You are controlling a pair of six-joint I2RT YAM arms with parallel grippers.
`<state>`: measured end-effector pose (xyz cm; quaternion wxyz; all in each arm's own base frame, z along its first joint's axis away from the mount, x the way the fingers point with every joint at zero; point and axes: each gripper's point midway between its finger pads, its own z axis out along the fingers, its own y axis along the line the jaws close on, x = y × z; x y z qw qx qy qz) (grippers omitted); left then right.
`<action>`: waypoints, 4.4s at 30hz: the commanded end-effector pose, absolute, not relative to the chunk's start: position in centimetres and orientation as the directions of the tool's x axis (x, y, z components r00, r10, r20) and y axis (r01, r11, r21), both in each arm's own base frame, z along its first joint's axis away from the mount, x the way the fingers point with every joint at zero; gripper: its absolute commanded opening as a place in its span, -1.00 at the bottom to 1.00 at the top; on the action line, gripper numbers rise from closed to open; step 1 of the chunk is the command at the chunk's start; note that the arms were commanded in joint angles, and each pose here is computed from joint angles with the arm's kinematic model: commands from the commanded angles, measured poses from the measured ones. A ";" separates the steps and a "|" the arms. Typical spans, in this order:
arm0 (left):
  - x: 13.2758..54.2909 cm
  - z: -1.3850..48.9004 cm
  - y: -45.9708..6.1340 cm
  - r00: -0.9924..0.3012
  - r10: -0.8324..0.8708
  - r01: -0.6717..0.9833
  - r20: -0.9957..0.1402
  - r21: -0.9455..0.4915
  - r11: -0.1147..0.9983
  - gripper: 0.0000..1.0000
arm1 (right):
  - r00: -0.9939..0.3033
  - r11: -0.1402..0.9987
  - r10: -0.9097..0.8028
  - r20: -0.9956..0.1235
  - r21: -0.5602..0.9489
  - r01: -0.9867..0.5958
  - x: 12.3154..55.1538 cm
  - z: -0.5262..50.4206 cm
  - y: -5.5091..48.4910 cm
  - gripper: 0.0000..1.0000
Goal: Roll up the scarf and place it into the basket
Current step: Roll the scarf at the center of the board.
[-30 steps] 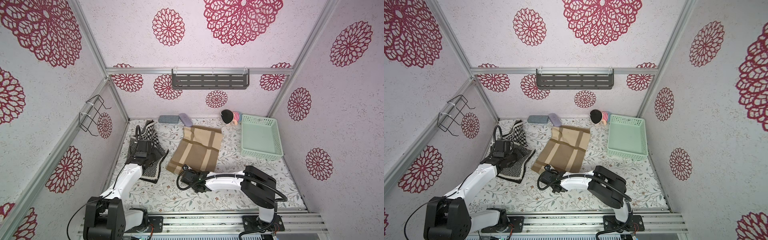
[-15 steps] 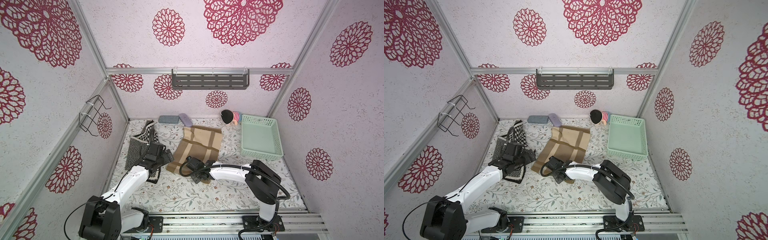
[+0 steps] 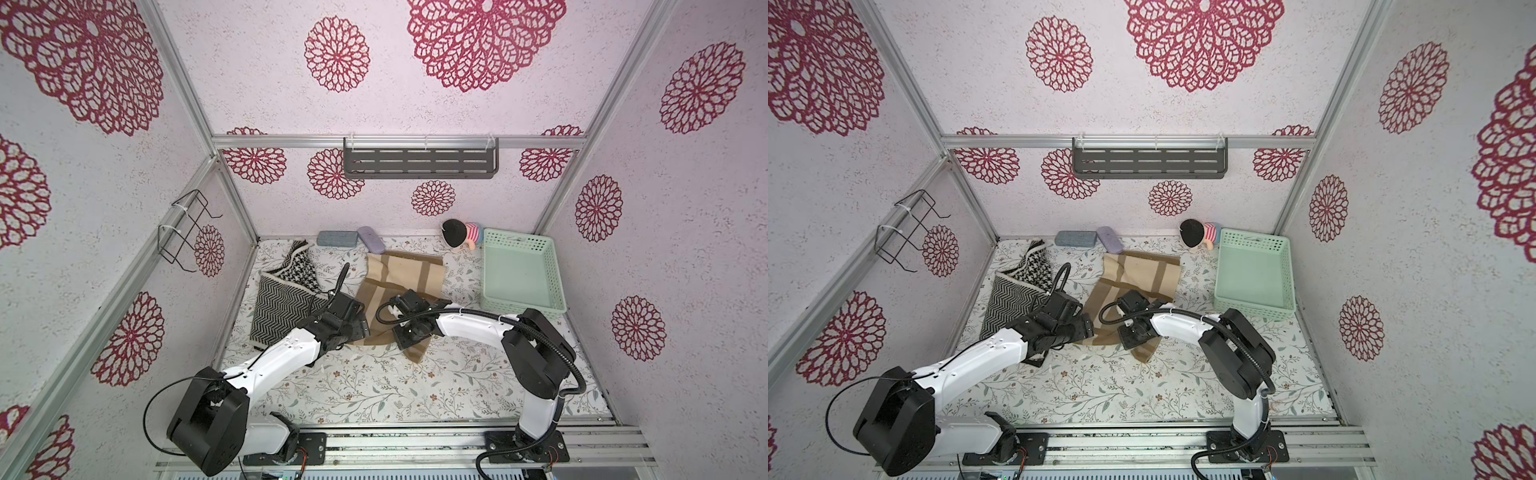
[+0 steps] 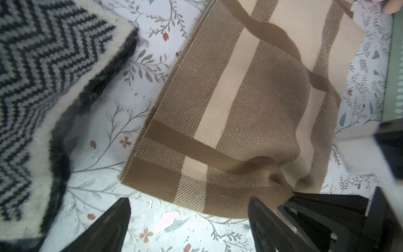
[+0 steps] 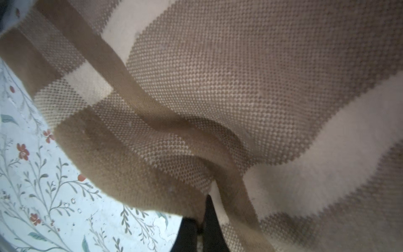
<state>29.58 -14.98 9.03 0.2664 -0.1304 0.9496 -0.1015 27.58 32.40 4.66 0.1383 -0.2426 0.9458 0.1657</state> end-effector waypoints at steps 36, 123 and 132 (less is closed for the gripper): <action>31.9 6.8 -13.7 -0.782 -0.456 -0.421 -0.425 -0.181 0.889 -1.00 | -0.909 0.726 -0.367 -0.196 0.551 -0.412 23.3 8.2 36.2 -1.00; 39.4 1.8 -18.6 -0.861 -0.393 -0.253 -0.323 -0.400 0.881 -0.65 | -0.513 0.635 -0.772 -0.375 -0.460 -0.620 26.7 6.7 34.1 0.49; 39.5 1.8 -18.6 -0.867 -0.384 -0.243 -0.318 -0.402 0.883 -0.64 | -0.472 0.580 -0.814 -0.337 -0.512 -0.634 28.2 3.5 33.4 0.44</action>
